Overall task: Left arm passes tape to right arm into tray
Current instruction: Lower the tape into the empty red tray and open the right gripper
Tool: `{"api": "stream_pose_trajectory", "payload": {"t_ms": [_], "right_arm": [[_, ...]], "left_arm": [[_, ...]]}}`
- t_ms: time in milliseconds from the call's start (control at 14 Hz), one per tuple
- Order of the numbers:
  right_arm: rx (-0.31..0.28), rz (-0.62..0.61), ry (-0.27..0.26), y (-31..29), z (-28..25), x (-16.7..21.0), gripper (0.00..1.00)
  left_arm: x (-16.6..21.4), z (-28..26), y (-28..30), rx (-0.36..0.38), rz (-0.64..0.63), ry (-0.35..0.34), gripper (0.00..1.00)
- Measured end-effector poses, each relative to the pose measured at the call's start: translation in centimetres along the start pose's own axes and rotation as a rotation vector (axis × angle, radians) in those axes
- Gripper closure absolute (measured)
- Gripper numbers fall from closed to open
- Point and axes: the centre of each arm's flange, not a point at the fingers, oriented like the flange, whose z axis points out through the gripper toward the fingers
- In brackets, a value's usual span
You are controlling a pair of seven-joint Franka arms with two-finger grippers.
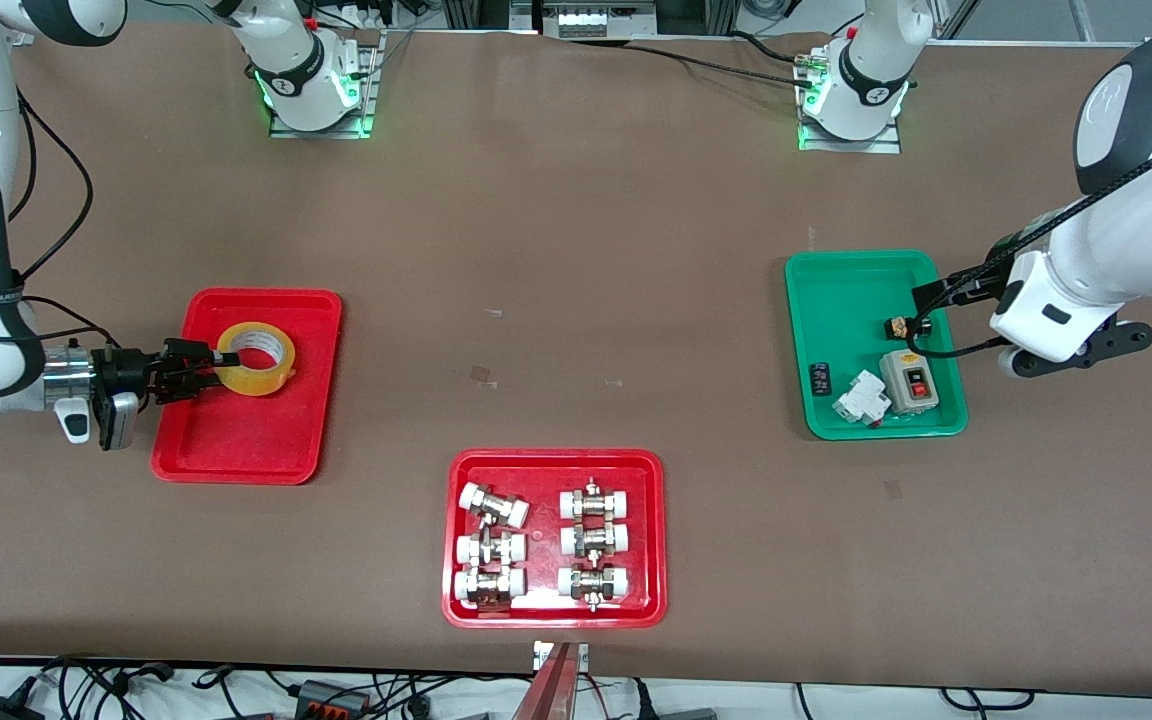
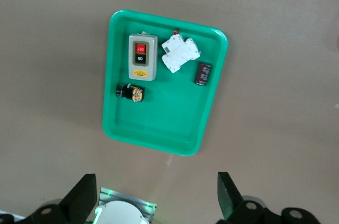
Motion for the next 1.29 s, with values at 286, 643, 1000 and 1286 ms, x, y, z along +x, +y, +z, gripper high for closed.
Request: {"api": "stream_pose_trajectory", "payload": {"t_ms": [286,643,1000,1286], "right_arm": [[-0.11,-0.082,-0.083,0.1,0.6,1.0,0.02],[-0.364,-0.274,-0.241,-5.6,-0.3,6.8,0.0],[-0.576,-0.11,-0.206,-15.9,-6.7,9.6,0.0],[-0.69,0.166,-0.16,-27.2,-9.7,9.6,0.0]], "left_arm": [[-2.9,2.2,-0.3,0.006,0.02,0.046,0.0],[-3.0,0.9,-0.3,-0.008,0.059,0.083,0.0],[-2.4,-1.7,-0.7,-0.029,0.082,0.127,0.0],[-2.6,-1.8,-0.5,-0.022,0.154,0.121,0.0]]}}
